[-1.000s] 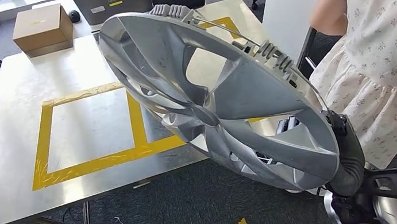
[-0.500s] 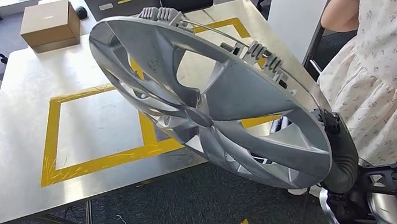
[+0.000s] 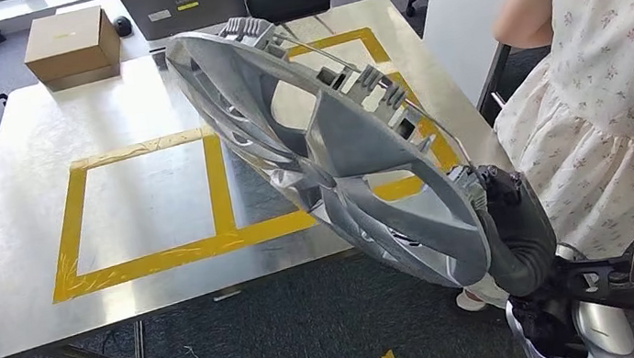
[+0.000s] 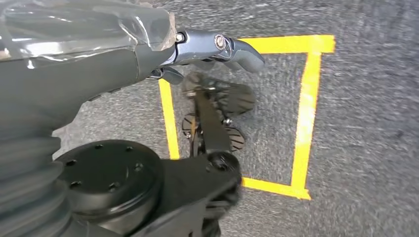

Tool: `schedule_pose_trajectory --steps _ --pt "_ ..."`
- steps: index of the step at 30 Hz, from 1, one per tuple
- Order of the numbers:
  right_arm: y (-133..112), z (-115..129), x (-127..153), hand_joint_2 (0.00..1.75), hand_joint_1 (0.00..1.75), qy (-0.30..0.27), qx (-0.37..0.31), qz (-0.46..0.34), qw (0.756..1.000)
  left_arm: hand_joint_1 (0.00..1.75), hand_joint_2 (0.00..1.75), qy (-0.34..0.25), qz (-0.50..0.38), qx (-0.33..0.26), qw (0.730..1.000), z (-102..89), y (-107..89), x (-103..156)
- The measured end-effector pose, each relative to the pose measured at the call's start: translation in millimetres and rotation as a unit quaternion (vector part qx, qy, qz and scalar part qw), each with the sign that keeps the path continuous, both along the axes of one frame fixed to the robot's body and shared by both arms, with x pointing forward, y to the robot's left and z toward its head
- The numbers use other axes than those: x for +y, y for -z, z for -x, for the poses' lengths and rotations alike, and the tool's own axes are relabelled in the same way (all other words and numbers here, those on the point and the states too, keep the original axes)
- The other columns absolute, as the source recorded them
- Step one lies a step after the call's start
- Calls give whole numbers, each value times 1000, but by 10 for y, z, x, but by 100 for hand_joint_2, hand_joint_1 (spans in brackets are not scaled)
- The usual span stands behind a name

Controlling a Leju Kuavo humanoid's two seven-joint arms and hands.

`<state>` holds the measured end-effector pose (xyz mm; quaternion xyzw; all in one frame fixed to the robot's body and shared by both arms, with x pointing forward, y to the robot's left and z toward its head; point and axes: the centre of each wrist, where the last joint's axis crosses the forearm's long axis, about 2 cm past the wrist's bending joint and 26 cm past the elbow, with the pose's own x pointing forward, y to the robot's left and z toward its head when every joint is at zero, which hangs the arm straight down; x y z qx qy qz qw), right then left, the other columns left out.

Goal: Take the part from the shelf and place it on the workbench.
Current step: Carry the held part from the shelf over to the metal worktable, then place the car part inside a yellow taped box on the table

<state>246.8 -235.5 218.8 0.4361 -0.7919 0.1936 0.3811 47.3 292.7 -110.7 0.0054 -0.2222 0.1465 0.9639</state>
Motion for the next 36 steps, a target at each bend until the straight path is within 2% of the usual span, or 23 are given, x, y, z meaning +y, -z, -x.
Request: schedule_pose_trajectory --steps 9,14,21,27,31,36 --pt "0 -57 -35 175 175 27 -16 23 999 0 175 -9 -6 32 999 112 15 9" --pt "-63 -168 -56 175 175 121 -51 90 987 0 175 -3 -15 39 999 111 15 11" --pt "-178 -283 -32 175 175 261 -139 166 941 0 175 10 -19 34 999 25 5 -10" --pt "-268 -399 130 175 175 372 -255 195 871 0 175 31 -17 35 999 -69 -8 -51" --pt "-254 -499 304 175 175 381 -300 221 846 0 175 47 -13 30 998 -175 -25 -62" --pt "-136 -600 493 175 175 357 -320 257 839 0 175 56 -5 18 998 -293 -46 -85"
